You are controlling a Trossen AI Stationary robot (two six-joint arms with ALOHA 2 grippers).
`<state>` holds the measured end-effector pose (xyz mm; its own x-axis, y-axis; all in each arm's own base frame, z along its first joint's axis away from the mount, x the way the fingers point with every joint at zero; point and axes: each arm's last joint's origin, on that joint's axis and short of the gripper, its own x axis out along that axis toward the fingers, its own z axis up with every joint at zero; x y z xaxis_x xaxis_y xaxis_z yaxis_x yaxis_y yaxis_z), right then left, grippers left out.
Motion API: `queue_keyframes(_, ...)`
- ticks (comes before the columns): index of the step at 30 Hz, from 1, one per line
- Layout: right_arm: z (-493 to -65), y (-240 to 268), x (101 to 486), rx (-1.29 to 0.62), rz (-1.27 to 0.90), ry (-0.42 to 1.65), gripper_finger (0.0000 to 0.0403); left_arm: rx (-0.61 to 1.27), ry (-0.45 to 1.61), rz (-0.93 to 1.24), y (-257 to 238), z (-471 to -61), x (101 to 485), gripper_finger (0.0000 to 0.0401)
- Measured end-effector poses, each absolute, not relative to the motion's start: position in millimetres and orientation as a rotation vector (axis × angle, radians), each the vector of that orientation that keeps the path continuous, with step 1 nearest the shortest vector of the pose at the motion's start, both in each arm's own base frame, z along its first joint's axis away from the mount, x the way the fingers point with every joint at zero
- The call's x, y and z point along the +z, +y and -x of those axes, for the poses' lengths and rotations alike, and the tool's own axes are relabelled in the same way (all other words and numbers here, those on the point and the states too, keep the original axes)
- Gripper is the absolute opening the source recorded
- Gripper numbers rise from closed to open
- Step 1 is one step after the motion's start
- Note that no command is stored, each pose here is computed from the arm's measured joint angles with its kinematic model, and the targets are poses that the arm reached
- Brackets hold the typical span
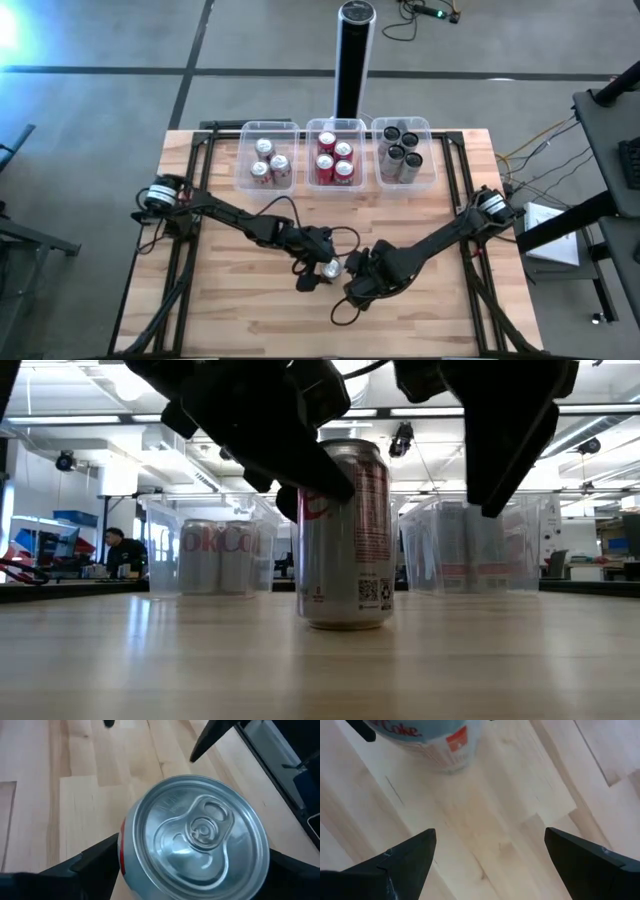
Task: Sort soda cans
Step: Put the red-silver soda can into the left white bin
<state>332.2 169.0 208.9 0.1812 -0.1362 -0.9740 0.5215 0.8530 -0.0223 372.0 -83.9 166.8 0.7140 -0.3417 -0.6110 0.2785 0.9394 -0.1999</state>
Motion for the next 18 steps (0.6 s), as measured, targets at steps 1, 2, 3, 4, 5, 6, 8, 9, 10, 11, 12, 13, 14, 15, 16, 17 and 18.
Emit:
queue_keyframes(1,-330.6,168.2,211.7,-0.478,-0.349,1.314,0.0368,-0.340,0.695,0.102,-83.8,-371.8,167.2,0.0327)
queue_keyframes(2,-328.6,167.1,215.1,-0.480,-0.347,1.316,0.0368,-0.333,0.694,0.109,-83.7,-371.8,167.9,0.0322)
queue_keyframes(3,-325.8,165.6,218.5,-0.485,-0.340,1.322,0.0368,-0.321,0.693,0.118,-83.6,-371.5,169.4,0.0317)
queue_keyframes(4,-323.2,164.1,222.3,-0.485,-0.331,1.327,0.0368,-0.307,0.696,0.126,-83.4,-371.4,170.5,0.0314)
queue_keyframes(5,-320.8,162.7,226.8,-0.484,-0.323,1.323,0.0368,-0.294,0.693,0.133,-83.2,-372.5,172.3,0.0311)
queue_keyframes(6,-318.0,160.6,231.6,-0.490,-0.306,1.314,0.0368,-0.279,0.684,0.138,-83.2,-374.0,174.5,0.0307)
queue_keyframes(8,-311.3,155.6,242.0,-0.514,-0.264,1.291,0.0368,-0.250,0.668,0.166,-83.2,-377.6,180.1,0.0301)
queue_keyframes(9,-307.6,152.8,249.2,-0.521,-0.243,1.269,0.0368,-0.238,0.664,0.184,-83.4,-379.2,183.3,0.0299)
queue_keyframes(10,-303.7,149.9,255.7,-0.530,-0.221,1.251,0.0368,-0.223,0.662,0.202,-83.5,-380.9,186.6,0.0298)
queue_keyframes(11,-299.0,146.7,263.1,-0.536,-0.202,1.235,0.0368,-0.201,0.662,0.217,-83.4,-382.6,190.5,0.0297)
queue_keyframes(12,-294.4,143.5,270.9,-0.540,-0.189,1.215,0.0368,-0.175,0.659,0.229,-83.5,-384.4,196.5,0.0297)
queue_keyframes(13,-290.4,140.9,277.9,-0.542,-0.182,1.193,0.0368,-0.154,0.654,0.238,-83.7,-386.8,204.0,0.0297)
queue_keyframes(14,-285.5,138.6,286.0,-0.543,-0.180,1.164,0.0368,-0.136,0.640,0.246,-83.8,-389.7,214.4,0.0297)
queue_keyframes(15,-280.0,136.9,294.4,-0.541,-0.181,1.131,0.0368,-0.115,0.622,0.244,-84.2,-392.3,227.7,0.0297)
queue_keyframes(16,-275.0,136.1,302.1,-0.542,-0.180,1.090,0.0368,-0.093,0.607,0.240,-84.0,-394.6,240.2,0.0296)
queue_keyframes(17,-269.7,135.2,310.2,-0.546,-0.184,1.043,0.0368,-0.073,0.584,0.236,-83.6,-396.5,255.2,0.0296)
queue_keyframes(18,-263.8,135.2,317.8,-0.548,-0.180,0.995,0.0368,-0.056,0.563,0.229,-83.1,-397.2,269.0,0.0296)
